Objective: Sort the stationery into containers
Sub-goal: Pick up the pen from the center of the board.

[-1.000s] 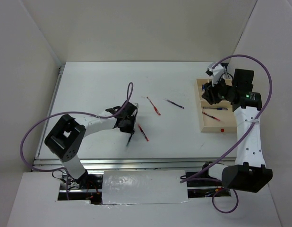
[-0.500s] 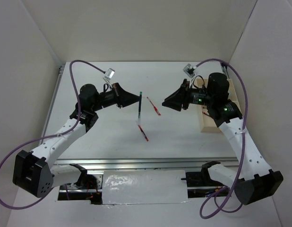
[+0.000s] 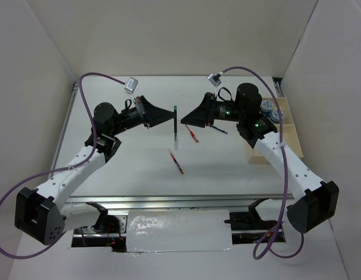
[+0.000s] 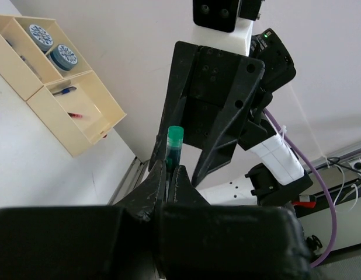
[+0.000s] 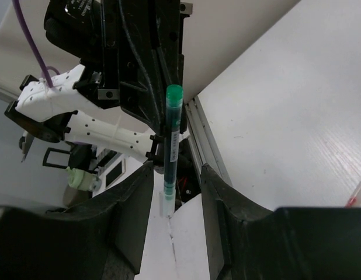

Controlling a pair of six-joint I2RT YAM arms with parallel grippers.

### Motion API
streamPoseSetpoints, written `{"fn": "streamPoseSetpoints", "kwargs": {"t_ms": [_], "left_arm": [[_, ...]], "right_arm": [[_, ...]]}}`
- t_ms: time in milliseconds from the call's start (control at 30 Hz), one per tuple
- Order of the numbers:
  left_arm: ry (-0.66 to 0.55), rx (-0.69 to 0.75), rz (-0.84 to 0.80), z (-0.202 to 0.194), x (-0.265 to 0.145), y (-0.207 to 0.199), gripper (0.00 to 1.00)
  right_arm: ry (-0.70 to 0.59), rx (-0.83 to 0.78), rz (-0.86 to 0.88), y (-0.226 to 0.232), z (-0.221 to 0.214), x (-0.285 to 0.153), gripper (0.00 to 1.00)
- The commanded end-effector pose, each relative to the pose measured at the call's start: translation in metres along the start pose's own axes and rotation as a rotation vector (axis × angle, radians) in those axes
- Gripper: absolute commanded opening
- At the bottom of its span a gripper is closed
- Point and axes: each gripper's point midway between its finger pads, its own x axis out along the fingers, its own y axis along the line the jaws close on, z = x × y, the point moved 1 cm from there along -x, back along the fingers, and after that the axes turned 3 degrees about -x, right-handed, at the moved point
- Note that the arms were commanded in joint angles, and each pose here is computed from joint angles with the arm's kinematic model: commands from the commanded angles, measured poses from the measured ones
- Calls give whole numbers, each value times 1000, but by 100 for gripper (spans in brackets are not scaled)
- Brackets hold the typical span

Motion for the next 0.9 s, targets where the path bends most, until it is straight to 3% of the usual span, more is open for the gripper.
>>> {"fn": "streamPoseSetpoints", "kwargs": {"t_ms": [0, 567, 633, 667, 733, 767, 800, 833, 867], "left_arm": [[-57, 41, -81, 16, -2, -36, 0], [-66, 19, -75, 20, 2, -38, 0], [-63, 18, -77, 20, 1, -39, 0], [-65, 18, -74, 20, 2, -37, 0], [-65, 7, -66, 20, 1, -36, 0], [-62, -9, -46, 19, 1, -31, 10], [-65, -30, -30, 20, 0, -27, 31], [-60, -52, -10, 20, -2, -23, 56], [-59, -62, 9, 21, -4, -17, 99]], "right_arm": [[-51, -92, 88, 33, 24, 6, 45], [44, -71, 105, 23, 2, 32, 43], [39, -76, 107, 25, 5, 32, 35], [41, -77, 109, 26, 5, 33, 23], [42, -98, 106, 27, 7, 33, 15], [46, -106, 97, 26, 7, 31, 9], [49, -123, 85, 25, 7, 29, 7], [65, -127, 64, 27, 5, 25, 6], [72, -192, 52, 23, 4, 22, 4]]}}
